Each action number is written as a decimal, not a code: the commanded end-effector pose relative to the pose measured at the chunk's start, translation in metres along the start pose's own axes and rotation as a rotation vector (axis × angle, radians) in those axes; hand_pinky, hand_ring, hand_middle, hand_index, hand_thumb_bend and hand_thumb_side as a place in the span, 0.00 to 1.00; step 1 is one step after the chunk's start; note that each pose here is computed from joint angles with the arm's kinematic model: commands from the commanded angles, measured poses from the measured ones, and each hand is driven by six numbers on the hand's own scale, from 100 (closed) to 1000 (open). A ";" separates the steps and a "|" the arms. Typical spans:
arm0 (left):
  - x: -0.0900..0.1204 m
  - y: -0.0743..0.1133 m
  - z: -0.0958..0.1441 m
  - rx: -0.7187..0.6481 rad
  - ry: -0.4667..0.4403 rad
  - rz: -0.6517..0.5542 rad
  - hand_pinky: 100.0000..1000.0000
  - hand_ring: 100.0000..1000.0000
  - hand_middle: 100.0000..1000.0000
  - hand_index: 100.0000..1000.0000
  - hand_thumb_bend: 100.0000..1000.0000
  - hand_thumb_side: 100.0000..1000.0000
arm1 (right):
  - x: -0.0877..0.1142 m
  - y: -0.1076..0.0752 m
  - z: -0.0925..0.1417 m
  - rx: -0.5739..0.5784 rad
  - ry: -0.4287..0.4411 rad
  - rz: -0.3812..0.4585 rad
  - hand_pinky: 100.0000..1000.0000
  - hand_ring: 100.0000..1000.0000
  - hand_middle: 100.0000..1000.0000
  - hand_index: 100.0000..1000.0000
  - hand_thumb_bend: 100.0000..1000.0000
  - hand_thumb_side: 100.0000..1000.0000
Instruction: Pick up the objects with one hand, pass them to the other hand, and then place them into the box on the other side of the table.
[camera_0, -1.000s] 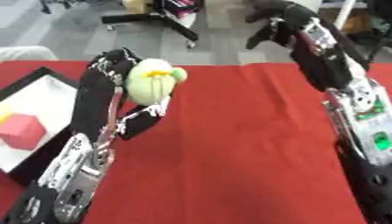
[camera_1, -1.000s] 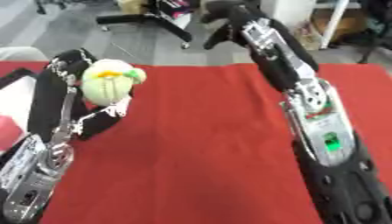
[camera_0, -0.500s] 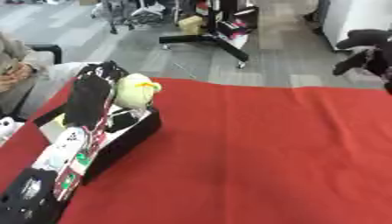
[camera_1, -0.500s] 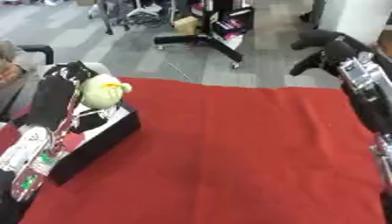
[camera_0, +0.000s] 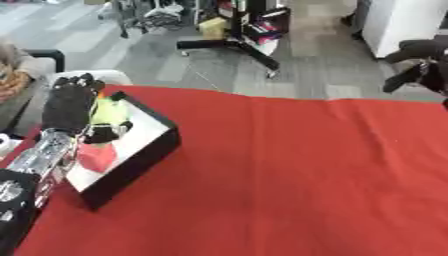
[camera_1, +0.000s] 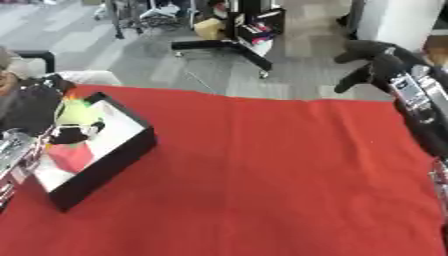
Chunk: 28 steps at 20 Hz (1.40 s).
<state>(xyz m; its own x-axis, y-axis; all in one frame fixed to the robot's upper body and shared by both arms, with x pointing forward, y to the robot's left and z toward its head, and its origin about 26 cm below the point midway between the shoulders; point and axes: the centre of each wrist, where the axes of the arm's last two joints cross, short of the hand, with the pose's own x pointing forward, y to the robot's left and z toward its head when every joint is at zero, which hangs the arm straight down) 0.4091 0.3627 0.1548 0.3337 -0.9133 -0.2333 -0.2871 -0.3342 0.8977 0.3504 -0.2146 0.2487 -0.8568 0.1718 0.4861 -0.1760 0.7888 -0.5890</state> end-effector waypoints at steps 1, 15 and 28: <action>-0.021 0.003 -0.016 -0.046 0.057 -0.068 0.83 0.74 0.77 0.93 1.00 0.80 | 0.006 -0.003 -0.004 0.003 -0.024 0.012 0.68 0.54 0.71 0.84 0.00 1.00; 0.037 0.064 -0.006 0.244 -0.192 0.406 0.70 0.58 0.61 0.77 0.47 0.71 | -0.002 -0.019 0.024 -0.193 0.022 0.070 0.67 0.54 0.70 0.82 0.00 1.00; 0.109 0.114 0.131 0.291 -0.449 1.634 0.66 0.55 0.58 0.73 0.24 0.92 | -0.015 -0.001 0.097 -0.524 0.202 0.227 0.63 0.50 0.65 0.78 0.00 1.00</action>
<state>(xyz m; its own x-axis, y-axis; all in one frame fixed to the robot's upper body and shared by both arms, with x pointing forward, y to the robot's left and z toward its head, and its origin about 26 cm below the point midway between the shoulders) 0.2989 0.2012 0.1766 -0.6645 -0.3348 0.6681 -0.2398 0.9423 0.2337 0.3196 -0.2741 0.1701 -0.7120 0.4194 0.5632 0.2677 0.9036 -0.3345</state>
